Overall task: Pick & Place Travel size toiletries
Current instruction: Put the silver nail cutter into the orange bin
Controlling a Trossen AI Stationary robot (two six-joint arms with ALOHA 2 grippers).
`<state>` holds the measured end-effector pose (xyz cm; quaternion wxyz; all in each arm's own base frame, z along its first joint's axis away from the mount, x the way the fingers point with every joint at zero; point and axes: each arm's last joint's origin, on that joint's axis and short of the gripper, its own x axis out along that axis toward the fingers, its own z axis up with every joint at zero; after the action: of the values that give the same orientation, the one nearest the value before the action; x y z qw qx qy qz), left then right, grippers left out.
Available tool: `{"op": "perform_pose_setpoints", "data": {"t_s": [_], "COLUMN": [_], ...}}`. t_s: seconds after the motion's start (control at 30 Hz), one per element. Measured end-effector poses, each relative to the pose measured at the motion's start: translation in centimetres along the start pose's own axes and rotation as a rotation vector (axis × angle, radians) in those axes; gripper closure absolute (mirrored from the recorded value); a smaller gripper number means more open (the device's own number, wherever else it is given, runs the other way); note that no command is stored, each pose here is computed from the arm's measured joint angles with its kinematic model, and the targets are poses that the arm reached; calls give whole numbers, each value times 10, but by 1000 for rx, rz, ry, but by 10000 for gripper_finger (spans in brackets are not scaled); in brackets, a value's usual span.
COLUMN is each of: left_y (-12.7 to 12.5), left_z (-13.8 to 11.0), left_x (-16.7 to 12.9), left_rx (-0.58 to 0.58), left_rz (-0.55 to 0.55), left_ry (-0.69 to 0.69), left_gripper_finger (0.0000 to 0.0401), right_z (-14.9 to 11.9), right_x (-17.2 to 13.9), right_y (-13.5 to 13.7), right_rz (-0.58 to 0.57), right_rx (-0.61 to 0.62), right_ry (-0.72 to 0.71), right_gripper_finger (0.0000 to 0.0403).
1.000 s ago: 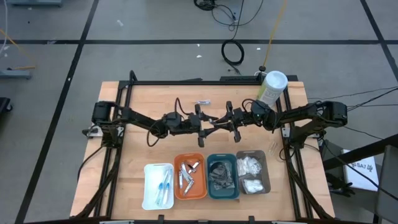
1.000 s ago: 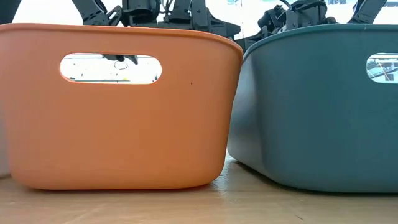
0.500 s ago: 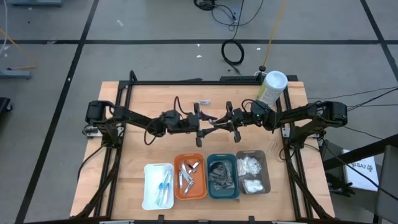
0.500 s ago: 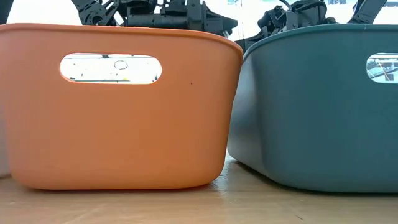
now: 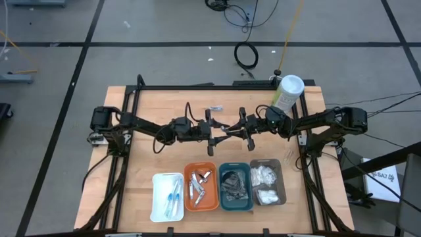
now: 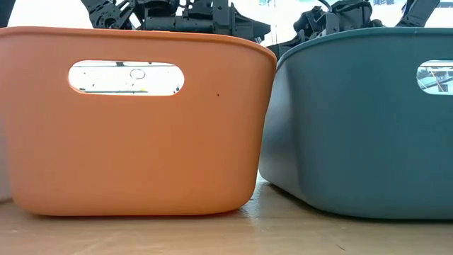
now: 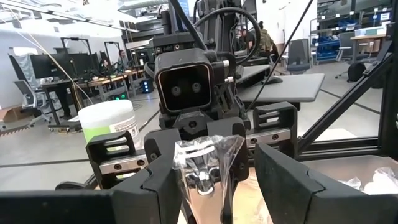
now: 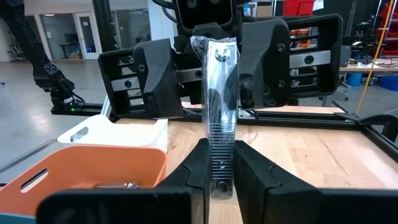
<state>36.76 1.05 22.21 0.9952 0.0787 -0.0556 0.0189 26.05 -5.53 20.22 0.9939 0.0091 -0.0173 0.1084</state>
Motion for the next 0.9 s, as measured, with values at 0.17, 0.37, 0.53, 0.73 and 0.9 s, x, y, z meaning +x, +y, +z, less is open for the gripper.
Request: {"op": "perform_pose_setpoints", "data": {"t_s": [0.17, 0.37, 0.53, 0.73, 0.9], "left_y": [0, 1, 3, 3, 3], "left_z": [0, 0, -1, -1, -1], "left_x": [0, 0, 0, 0, 0], "left_rx": [0, 20, 23, -4, -26], "left_rz": [1, 36, 64, 65, 54], "left_ry": [0, 6, 11, 10, 12], "left_gripper_finger": [213, 213, 213, 267, 364], "right_z": [1, 1, 1, 1, 1], "right_x": [0, 0, 0, 0, 0], "right_y": [0, 0, 0, 0, 0], "right_rz": [1, 1, 1, 1, 0], "right_rx": [-3, -2, -2, -2, -14], "right_ry": [-6, -6, -6, -6, -6], "right_gripper_finger": [370, 370, 370, 370, 370]}}
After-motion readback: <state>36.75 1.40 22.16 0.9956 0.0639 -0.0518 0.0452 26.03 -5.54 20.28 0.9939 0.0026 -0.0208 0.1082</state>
